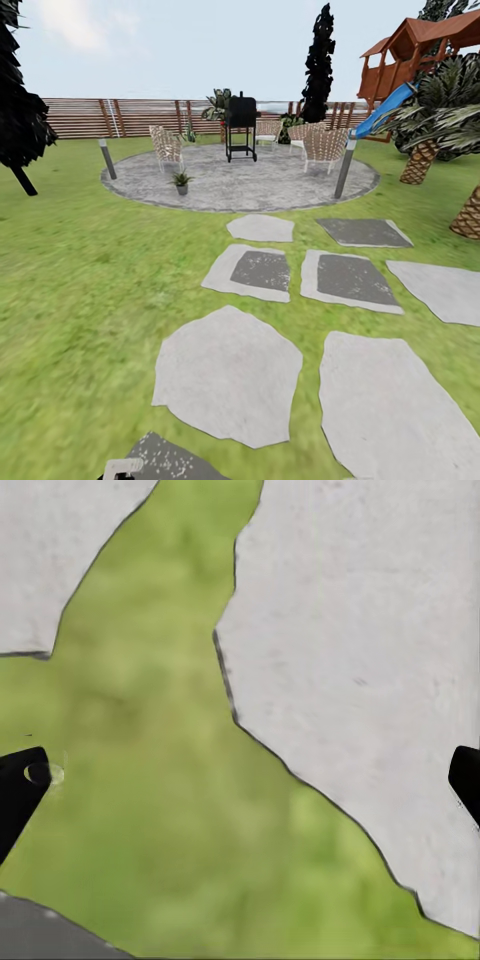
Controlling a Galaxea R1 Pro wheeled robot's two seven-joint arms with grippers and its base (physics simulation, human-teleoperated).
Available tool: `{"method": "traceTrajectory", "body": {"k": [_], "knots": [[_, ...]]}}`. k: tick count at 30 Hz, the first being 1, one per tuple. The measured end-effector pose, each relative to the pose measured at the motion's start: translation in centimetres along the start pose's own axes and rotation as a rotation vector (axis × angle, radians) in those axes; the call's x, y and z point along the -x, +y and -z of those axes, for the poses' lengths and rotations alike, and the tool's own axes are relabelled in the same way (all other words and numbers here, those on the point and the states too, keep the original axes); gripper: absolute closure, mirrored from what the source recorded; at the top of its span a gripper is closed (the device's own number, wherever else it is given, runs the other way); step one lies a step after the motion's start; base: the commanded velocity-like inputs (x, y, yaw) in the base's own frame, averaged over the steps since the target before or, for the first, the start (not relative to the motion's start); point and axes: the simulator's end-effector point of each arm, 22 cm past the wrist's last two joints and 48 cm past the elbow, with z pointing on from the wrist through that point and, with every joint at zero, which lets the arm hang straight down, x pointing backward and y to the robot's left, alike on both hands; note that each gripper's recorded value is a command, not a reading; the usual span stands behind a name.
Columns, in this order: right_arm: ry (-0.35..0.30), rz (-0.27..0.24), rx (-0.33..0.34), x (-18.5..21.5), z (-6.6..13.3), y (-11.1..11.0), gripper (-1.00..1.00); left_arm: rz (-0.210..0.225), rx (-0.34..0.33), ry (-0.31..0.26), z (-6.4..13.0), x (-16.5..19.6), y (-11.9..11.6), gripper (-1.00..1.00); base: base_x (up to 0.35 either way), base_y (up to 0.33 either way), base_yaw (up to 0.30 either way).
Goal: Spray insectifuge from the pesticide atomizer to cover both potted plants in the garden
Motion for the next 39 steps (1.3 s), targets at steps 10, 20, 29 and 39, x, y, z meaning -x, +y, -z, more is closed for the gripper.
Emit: {"method": "traceTrajectory", "body": {"k": [10, 20, 29, 39], "knots": [[0.000, 0.000, 0.000, 0.0, 0.0, 0.0, -1.00, 0.013, 0.051, -0.008, -0.2, 0.7, 1.6, 1.00, 0.339, -0.001, 0.000], [0.000, 0.000, 0.000, 0.0, 0.0, 0.0, -1.00, 0.005, 0.080, -0.025, 0.0, 0.9, 3.1, 1.00, 0.339, 0.000, 0.000], [0.000, 0.000, 0.000, 0.0, 0.0, 0.0, -1.00, 0.002, 0.077, -0.049, -0.1, 1.8, 3.0, 1.00, 0.339, 0.000, 0.000], [0.000, 0.000, 0.000, 0.0, 0.0, 0.0, -1.00, 0.002, 0.071, -0.038, 0.0, 1.2, 2.5, 1.00, 0.339, -0.027, 0.000]]}}
